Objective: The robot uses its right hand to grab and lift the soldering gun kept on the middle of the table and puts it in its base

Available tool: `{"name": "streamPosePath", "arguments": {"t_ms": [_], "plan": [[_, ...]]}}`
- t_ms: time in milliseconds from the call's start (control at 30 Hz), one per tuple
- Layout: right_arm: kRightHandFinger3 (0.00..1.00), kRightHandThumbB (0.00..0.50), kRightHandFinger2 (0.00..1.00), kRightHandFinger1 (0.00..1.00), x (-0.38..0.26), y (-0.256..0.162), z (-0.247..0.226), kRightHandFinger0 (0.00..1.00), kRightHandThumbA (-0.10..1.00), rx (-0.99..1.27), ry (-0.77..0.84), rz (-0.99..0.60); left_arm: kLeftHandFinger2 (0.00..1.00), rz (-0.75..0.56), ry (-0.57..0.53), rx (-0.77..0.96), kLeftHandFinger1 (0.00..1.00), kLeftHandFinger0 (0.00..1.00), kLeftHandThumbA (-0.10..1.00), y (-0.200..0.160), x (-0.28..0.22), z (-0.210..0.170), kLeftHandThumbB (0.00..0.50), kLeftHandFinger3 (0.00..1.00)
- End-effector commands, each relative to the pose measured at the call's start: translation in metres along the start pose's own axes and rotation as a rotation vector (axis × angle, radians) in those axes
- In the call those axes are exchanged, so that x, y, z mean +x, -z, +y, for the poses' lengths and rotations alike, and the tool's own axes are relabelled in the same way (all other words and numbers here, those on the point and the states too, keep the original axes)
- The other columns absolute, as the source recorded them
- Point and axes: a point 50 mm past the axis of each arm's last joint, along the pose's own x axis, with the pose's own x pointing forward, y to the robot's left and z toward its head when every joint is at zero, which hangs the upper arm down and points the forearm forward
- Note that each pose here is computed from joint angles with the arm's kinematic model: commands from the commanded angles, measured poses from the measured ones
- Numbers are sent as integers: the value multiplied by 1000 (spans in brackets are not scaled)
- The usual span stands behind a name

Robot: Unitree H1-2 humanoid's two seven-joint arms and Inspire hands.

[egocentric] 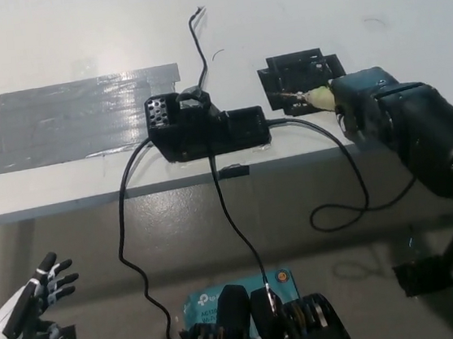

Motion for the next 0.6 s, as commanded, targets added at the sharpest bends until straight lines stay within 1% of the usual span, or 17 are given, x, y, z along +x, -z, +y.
{"name": "streamPosePath", "arguments": {"t_ms": [0,33,67,100,133,167,200,233,300,333,367,400,433,467,500,533,567], "plan": [[1000,78,273,187,1,35,63,0,-25,-124,-223,195,1000,-22,40,59,1000,1000,1000,-15,-4,13,225,1000],[1000,52,298,185,1,35,63,0,-7,-138,-211,196,1000,-22,43,61,1000,1000,1000,-15,-4,13,225,1000],[1000,2,296,147,0,34,61,0,25,-157,-174,197,1000,-20,47,62,1000,1000,1000,-16,-4,13,234,1000],[1000,0,377,166,-1,35,59,0,64,-169,-143,193,1000,-20,47,62,1000,1000,1000,-15,-3,13,234,1000],[1000,0,620,371,-1,35,58,130,182,-163,-127,191,1000,-18,45,67,1000,1000,1000,-15,-4,12,243,1000],[1000,0,691,461,-1,38,51,198,292,-145,-79,173,1000,-21,44,74,1000,1000,1000,-15,-4,12,245,1000],[936,0,670,457,-2,39,51,158,339,-122,-59,155,1000,-20,48,66,1000,1000,1000,-14,-5,12,242,1000],[798,0,636,430,-3,39,50,124,306,-105,-37,143,1000,-18,48,63,1000,1000,1000,-14,-5,12,224,1000],[764,0,706,461,-4,39,51,116,294,-99,5,122,1000,-12,47,59,1000,1000,1000,-12,-7,11,201,1000],[697,0,701,406,-5,39,52,21,256,-90,34,108,1000,-8,48,62,1000,1000,1000,-12,-7,10,205,1000],[583,50,665,341,-6,38,54,2,64,-89,69,74,1000,-4,51,65,1000,1000,1000,-11,-8,10,206,1000],[527,7,677,319,-8,37,52,0,-62,-90,123,26,1000,-4,53,66,1000,1000,1000,-10,-8,10,206,1000],[378,1,643,287,-11,37,50,0,-74,-83,174,-3,1000,-1,50,78,1000,1000,1000,-11,-9,10,198,1000],[281,0,664,303,-13,37,49,0,-32,-81,220,-27,1000,-1,52,78,1000,1000,1000,-10,-8,10,203,1000],[195,0,671,322,-17,38,44,0,-78,-77,331,-94,1000,-3,52,73,1000,1000,1000,-9,-8,10,198,1000],[160,0,695,354,-20,38,39,0,-99,-52,384,-132,1000,-2,52,73,1000,1000,1000,-9,-8,10,198,1000],[203,0,736,401,-21,38,39,0,-100,-41,398,-143,1000,-1,52,73,1000,1000,1000,-9,-8,10,197,1000]]}}
